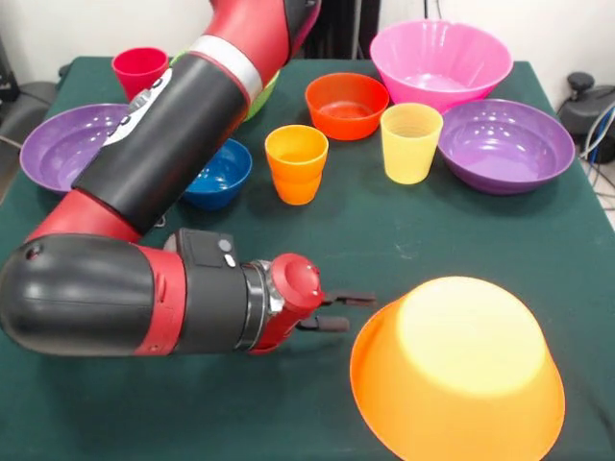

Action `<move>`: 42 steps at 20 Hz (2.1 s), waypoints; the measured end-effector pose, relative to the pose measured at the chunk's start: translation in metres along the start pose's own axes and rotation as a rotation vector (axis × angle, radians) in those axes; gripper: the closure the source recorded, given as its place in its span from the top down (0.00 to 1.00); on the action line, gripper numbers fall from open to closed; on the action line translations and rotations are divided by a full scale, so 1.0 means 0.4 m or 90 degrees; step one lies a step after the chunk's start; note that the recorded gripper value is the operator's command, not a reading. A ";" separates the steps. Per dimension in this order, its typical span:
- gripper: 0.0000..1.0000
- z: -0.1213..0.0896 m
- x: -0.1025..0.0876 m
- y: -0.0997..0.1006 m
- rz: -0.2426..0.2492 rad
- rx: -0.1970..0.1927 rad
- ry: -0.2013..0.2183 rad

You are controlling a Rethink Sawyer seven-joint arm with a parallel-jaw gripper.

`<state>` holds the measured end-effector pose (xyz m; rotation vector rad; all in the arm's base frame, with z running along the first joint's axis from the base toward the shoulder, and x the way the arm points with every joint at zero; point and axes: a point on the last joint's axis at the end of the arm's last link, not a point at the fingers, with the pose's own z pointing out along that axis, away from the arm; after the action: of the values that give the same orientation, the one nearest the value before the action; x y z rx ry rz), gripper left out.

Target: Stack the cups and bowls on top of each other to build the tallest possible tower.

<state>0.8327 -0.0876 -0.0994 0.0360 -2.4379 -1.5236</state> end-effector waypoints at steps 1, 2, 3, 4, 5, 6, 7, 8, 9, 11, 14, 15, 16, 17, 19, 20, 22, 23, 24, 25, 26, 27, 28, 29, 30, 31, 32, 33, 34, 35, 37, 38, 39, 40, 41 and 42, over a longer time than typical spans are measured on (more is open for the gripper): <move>1.00 0.006 0.000 -0.005 0.001 0.007 0.000; 1.00 0.009 -0.001 -0.008 0.000 0.012 -0.002; 1.00 0.012 -0.002 -0.010 -0.001 0.017 -0.004; 1.00 0.015 -0.003 -0.012 -0.002 0.023 -0.007; 1.00 0.014 -0.006 -0.008 -0.007 0.026 -0.011; 1.00 0.013 -0.010 -0.003 -0.013 0.036 -0.018; 1.00 0.012 -0.015 0.002 -0.020 0.045 -0.026; 1.00 0.011 -0.020 0.007 -0.026 0.054 -0.033; 1.00 0.009 -0.027 0.013 -0.035 0.066 -0.045; 1.00 0.004 -0.042 0.027 -0.052 0.090 -0.068; 1.00 -0.006 -0.078 0.049 -0.083 0.136 -0.130; 1.00 -0.010 -0.090 0.056 -0.094 0.151 -0.150; 1.00 -0.013 -0.099 0.060 -0.100 0.162 -0.167; 1.00 -0.016 -0.109 0.065 -0.106 0.172 -0.183; 1.00 -0.021 -0.125 0.074 -0.117 0.194 -0.209; 1.00 -0.020 -0.129 0.078 -0.120 0.203 -0.211; 1.00 -0.018 -0.138 0.085 -0.125 0.222 -0.216; 1.00 -0.015 -0.139 0.090 -0.129 0.233 -0.211; 1.00 -0.012 -0.140 0.095 -0.132 0.243 -0.206; 1.00 -0.009 -0.141 0.100 -0.136 0.254 -0.201; 1.00 -0.006 -0.143 0.105 -0.140 0.264 -0.196; 1.00 -0.002 -0.143 0.108 -0.142 0.278 -0.189; 1.00 0.001 -0.143 0.114 -0.145 0.294 -0.180; 1.00 0.005 -0.144 0.120 -0.149 0.310 -0.172; 1.00 0.009 -0.144 0.127 -0.152 0.326 -0.164; 1.00 0.013 -0.144 0.132 -0.155 0.346 -0.156; 1.00 0.017 -0.145 0.137 -0.155 0.366 -0.150; 1.00 0.020 -0.145 0.142 -0.156 0.387 -0.145; 1.00 0.024 -0.145 0.147 -0.157 0.407 -0.140; 1.00 0.027 -0.147 0.152 -0.154 0.428 -0.142; 1.00 0.034 -0.151 0.161 -0.148 0.471 -0.148; 1.00 0.035 -0.152 0.162 -0.147 0.477 -0.152; 1.00 0.036 -0.154 0.163 -0.145 0.484 -0.156; 1.00 0.040 -0.164 0.167 -0.139 0.515 -0.181; 1.00 0.043 -0.170 0.170 -0.134 0.531 -0.197; 1.00 0.045 -0.176 0.173 -0.130 0.544 -0.211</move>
<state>0.9044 -0.0295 -0.0604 0.2131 -3.2492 -0.4541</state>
